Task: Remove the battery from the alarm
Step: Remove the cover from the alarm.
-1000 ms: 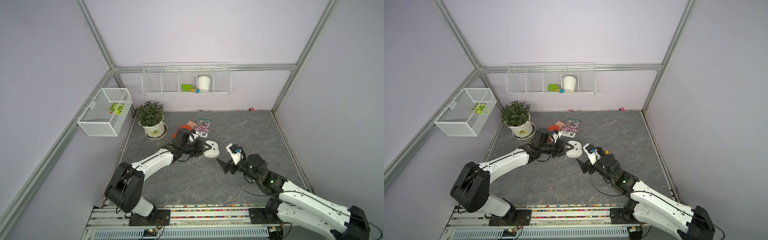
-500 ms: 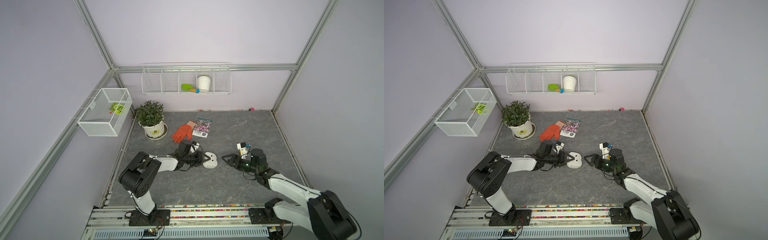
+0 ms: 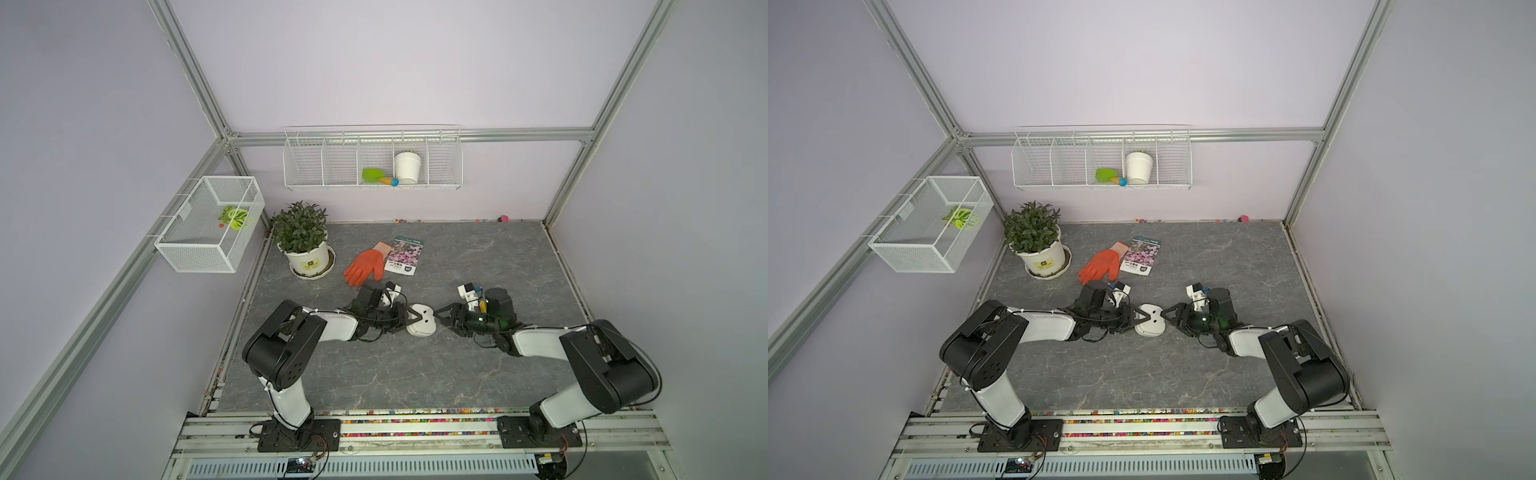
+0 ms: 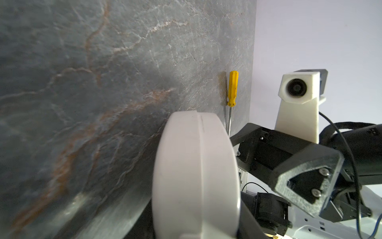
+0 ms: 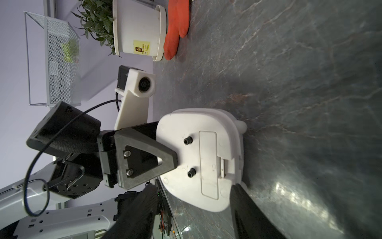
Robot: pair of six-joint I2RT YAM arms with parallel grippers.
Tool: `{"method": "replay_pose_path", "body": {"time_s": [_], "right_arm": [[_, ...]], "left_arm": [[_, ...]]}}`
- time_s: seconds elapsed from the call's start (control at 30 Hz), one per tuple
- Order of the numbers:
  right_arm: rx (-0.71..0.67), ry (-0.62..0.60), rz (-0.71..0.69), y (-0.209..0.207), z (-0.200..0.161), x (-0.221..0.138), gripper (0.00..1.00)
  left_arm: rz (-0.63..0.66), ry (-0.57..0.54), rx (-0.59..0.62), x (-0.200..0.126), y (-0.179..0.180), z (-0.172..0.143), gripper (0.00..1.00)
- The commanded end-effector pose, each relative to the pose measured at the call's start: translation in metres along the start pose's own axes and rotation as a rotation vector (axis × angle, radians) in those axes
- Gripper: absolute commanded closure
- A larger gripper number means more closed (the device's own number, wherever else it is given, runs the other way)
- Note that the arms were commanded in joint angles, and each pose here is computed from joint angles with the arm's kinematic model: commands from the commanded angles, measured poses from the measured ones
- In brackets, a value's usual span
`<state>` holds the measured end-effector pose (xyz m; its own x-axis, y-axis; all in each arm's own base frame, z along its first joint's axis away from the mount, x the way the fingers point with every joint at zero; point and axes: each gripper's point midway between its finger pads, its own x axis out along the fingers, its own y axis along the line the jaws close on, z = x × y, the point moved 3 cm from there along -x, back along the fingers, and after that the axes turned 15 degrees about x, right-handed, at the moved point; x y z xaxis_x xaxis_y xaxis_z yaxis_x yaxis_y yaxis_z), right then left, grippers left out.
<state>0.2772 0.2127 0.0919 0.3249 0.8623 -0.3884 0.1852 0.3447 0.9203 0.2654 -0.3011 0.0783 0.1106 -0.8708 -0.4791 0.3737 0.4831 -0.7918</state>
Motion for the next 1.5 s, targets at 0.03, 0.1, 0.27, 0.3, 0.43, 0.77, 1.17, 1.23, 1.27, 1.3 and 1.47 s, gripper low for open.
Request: {"method": "replay_pose_path", "body": {"time_s": [0.03, 0.1, 0.27, 0.3, 0.43, 0.77, 1.17, 1.23, 1.27, 1.3, 1.47], "right_arm": [[-0.033, 0.013, 0.019, 0.003, 0.007, 0.007, 0.44], [-0.03, 0.015, 0.021, 0.002, 0.008, 0.009, 0.45], [-0.019, 0.026, 0.025, -0.003, 0.007, 0.012, 0.5], [-0.017, 0.027, 0.028, -0.003, 0.007, 0.012, 0.51], [-0.013, 0.036, 0.042, -0.003, 0.007, 0.015, 0.54], [0.009, 0.066, 0.086, -0.003, 0.004, 0.025, 0.56], [-0.01, 0.071, 0.084, 0.01, 0.001, 0.026, 0.59], [-0.01, 0.074, 0.083, 0.011, 0.0, 0.027, 0.59], [-0.011, 0.074, 0.084, 0.011, 0.0, 0.027, 0.59], [-0.012, 0.076, 0.085, 0.012, -0.001, 0.028, 0.59], [-0.021, 0.072, 0.082, 0.016, -0.003, 0.026, 0.59]], "left_arm": [[0.051, 0.02, -0.006, 0.006, 0.015, -0.005, 0.67], [0.054, 0.019, -0.008, 0.006, 0.015, -0.005, 0.67], [0.056, 0.018, -0.009, 0.006, 0.015, -0.005, 0.67], [0.058, 0.018, -0.009, 0.006, 0.016, -0.005, 0.67], [0.062, 0.019, -0.013, 0.006, 0.017, -0.005, 0.67], [0.074, 0.021, -0.012, 0.005, 0.018, -0.007, 0.67], [0.073, 0.019, -0.014, 0.006, 0.019, -0.007, 0.67], [0.074, 0.019, -0.013, 0.006, 0.019, -0.007, 0.67], [0.075, 0.019, -0.013, 0.005, 0.019, -0.007, 0.67], [0.077, 0.018, -0.014, 0.005, 0.019, -0.007, 0.66], [0.082, 0.018, -0.017, 0.005, 0.02, -0.008, 0.67]]}}
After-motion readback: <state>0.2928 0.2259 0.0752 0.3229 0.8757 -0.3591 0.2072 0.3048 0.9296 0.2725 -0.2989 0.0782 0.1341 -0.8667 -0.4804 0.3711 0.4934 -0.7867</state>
